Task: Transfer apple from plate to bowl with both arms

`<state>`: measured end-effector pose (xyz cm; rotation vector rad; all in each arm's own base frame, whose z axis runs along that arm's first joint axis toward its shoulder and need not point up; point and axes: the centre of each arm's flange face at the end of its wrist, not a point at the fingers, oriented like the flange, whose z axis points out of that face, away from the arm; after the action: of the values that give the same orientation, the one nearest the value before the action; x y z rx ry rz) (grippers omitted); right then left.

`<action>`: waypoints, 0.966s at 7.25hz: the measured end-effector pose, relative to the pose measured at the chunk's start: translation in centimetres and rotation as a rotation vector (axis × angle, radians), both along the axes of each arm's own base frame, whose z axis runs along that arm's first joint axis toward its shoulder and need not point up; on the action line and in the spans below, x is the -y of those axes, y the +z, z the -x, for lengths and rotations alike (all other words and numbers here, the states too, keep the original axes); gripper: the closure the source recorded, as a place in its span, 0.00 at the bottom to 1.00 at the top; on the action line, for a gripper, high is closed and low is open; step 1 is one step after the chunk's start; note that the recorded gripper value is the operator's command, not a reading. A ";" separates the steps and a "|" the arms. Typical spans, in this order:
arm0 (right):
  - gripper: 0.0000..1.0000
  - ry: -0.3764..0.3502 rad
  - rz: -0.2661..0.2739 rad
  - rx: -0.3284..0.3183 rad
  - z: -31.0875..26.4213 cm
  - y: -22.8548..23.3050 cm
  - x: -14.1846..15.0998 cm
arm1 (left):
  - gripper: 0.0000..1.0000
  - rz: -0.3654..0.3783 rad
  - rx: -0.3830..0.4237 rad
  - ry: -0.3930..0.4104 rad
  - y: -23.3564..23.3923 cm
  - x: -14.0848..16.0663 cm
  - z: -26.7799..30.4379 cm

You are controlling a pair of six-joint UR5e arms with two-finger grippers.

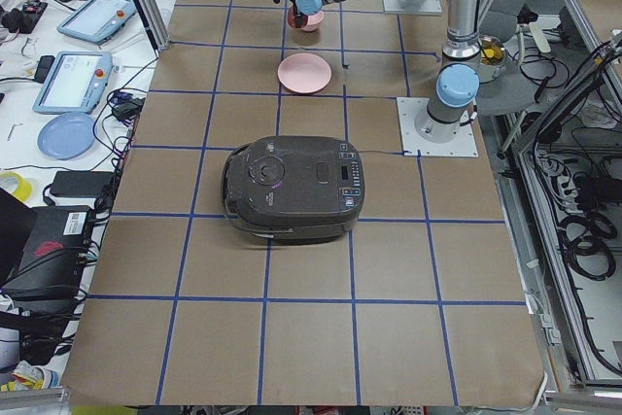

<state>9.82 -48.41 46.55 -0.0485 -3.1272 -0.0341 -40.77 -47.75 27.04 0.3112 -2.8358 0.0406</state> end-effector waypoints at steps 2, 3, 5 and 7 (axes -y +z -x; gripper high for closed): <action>0.00 -0.077 0.056 -0.008 -1.4 3.5 -0.2 | 0.69 -0.052 0.003 0.078 -2.0 -1.7 4.0; 0.00 -0.105 0.085 -0.010 -1.9 4.0 0.0 | 0.67 -0.071 0.010 0.092 -3.0 -2.2 5.2; 0.00 -0.121 0.152 -0.007 -2.2 4.5 0.7 | 0.13 -0.077 0.014 0.093 -4.6 -2.1 6.4; 0.00 -0.122 0.173 -0.004 -2.3 4.7 0.7 | 0.00 -0.066 0.039 0.090 -5.8 -2.0 6.6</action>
<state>12.08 -49.15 51.23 -0.2409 -3.1093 0.2349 -47.36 -45.76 21.21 0.4568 -2.8646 -0.0289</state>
